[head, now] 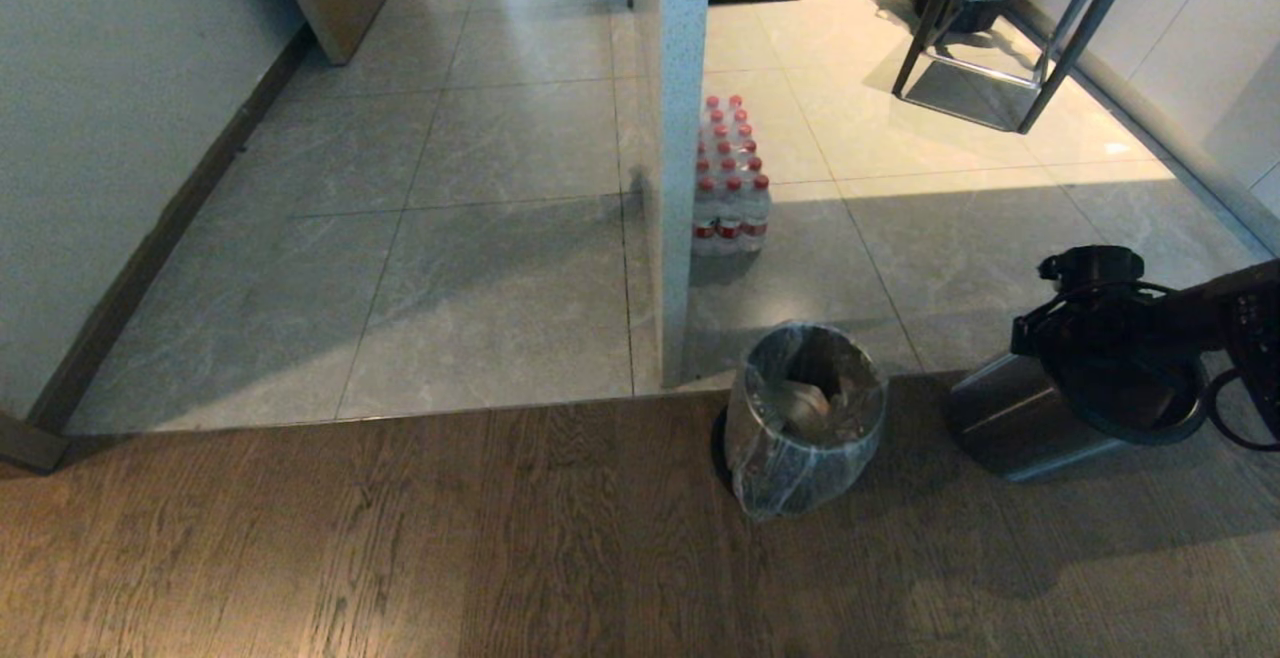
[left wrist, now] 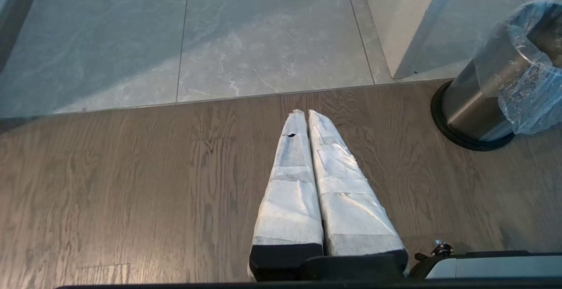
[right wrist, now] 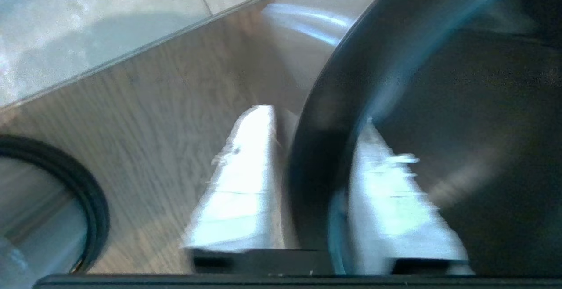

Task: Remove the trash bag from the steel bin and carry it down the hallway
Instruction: Place the outer trash can on the ground, then pick up the trash bag

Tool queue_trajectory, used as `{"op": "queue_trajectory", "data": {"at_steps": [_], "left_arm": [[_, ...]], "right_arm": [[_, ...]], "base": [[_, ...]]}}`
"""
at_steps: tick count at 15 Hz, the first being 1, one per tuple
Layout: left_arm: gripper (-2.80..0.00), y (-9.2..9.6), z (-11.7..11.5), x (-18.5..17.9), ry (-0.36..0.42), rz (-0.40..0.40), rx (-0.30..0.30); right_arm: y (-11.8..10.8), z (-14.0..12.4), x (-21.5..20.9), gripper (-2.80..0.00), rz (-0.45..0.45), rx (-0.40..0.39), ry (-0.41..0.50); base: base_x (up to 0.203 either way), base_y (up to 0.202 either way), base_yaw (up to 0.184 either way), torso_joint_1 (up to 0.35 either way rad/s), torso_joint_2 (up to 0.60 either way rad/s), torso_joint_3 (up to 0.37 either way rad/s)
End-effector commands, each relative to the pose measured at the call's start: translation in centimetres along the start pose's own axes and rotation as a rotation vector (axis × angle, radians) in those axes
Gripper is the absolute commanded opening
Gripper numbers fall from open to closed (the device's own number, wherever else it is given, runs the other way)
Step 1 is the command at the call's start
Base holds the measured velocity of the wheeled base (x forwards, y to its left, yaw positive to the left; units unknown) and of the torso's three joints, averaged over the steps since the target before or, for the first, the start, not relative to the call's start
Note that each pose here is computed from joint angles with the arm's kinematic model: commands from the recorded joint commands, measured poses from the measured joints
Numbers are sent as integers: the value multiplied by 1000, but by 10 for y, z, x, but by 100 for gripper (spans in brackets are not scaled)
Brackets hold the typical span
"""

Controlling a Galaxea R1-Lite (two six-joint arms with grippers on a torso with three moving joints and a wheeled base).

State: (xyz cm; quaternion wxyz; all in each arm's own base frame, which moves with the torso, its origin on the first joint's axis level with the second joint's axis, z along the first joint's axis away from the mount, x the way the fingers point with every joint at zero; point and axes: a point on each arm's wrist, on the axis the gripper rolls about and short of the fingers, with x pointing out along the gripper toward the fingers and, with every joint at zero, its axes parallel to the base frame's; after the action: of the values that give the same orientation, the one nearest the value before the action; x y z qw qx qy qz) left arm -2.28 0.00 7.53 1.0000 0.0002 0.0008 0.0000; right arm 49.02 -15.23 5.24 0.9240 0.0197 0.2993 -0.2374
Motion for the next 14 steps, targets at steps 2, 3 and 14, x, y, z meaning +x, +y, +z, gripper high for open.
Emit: {"op": "queue_trajectory", "data": {"at_steps": [2, 3, 14], "left_arm": [[-280, 0, 0, 0, 0, 0, 0], [-280, 0, 0, 0, 0, 0, 0], [-280, 0, 0, 0, 0, 0, 0]], "right_arm": [[0, -7, 2, 0, 1, -5, 36], [0, -6, 1, 0, 0, 2, 30], [86, 9, -217, -280, 195, -162, 204]], "base": [[0, 0, 0, 0, 0, 0], [0, 0, 0, 0, 0, 0], [0, 0, 0, 0, 0, 0]]}}
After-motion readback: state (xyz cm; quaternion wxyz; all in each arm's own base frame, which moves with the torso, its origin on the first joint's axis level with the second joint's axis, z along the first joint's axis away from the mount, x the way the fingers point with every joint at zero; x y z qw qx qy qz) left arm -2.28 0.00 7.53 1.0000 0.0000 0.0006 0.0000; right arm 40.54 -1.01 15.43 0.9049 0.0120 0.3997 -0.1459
